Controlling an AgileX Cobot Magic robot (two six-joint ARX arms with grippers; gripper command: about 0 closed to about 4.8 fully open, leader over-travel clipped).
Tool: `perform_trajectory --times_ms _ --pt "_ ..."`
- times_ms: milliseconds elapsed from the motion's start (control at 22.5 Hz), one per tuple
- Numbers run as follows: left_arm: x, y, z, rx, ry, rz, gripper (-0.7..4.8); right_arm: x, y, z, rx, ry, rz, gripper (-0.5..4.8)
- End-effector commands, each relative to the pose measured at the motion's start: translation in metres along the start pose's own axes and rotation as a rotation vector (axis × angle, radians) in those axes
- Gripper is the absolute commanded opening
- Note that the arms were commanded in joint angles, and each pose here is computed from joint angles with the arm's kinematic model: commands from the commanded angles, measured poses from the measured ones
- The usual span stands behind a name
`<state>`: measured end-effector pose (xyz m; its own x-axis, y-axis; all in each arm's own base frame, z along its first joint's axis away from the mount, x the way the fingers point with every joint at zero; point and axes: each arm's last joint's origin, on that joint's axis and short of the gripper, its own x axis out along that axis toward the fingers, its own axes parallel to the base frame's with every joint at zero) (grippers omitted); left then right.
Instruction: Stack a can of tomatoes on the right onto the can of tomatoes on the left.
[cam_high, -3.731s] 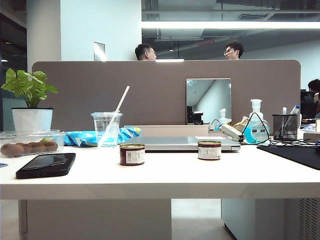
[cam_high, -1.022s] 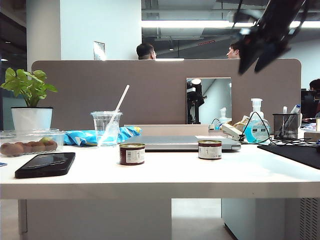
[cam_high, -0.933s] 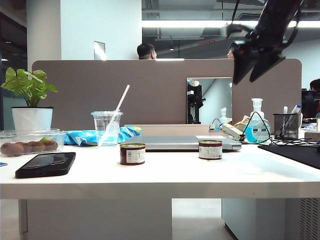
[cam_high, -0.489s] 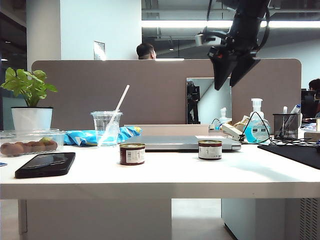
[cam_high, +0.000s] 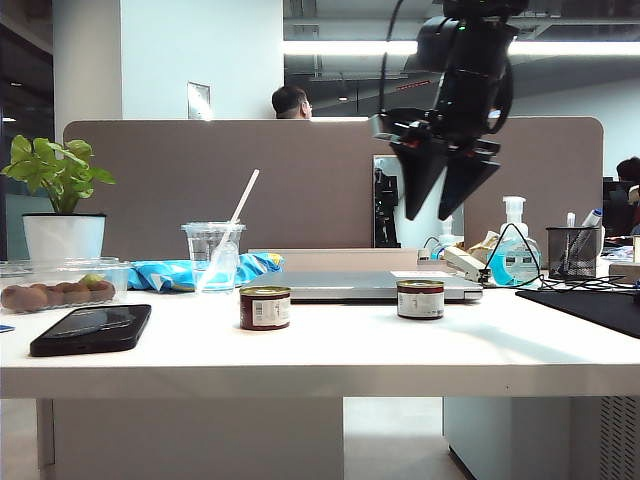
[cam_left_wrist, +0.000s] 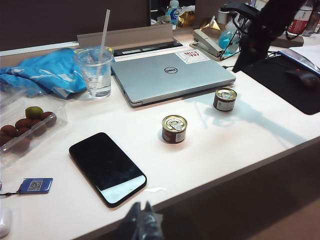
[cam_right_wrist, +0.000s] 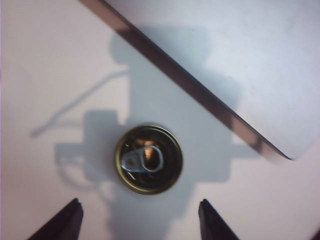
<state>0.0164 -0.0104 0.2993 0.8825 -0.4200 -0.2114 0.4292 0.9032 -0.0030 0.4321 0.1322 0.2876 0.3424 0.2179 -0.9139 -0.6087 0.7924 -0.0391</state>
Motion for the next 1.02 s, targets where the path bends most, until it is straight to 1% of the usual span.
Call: perform_trajectory --times_ms 44,89,133,355,400,444,1022 --pt "-0.001 0.000 0.002 0.004 -0.016 0.004 -0.02 0.012 0.003 0.003 -0.002 0.001 0.016 3.64" --pt "-0.001 0.000 0.002 0.004 -0.017 0.004 -0.02 0.018 0.004 0.004 -0.006 0.011 0.006 4.06" --pt "-0.001 0.000 0.002 0.004 -0.016 0.004 -0.02 0.023 0.003 0.005 -0.007 0.018 -0.020 4.33" --pt "-0.001 0.000 0.002 0.004 -0.016 0.004 -0.02 0.040 0.000 0.007 -0.008 0.016 -0.036 4.48" --pt "-0.001 0.000 0.002 0.004 -0.016 0.004 -0.02 0.043 0.000 0.006 -0.008 0.024 -0.033 4.69" --pt "-0.001 0.000 0.002 0.004 -0.016 0.004 -0.02 0.046 0.000 0.005 -0.005 0.038 -0.031 4.79" --pt "-0.001 0.000 0.002 0.004 -0.016 0.003 -0.02 0.082 0.001 -0.004 0.001 0.150 0.001 4.79"
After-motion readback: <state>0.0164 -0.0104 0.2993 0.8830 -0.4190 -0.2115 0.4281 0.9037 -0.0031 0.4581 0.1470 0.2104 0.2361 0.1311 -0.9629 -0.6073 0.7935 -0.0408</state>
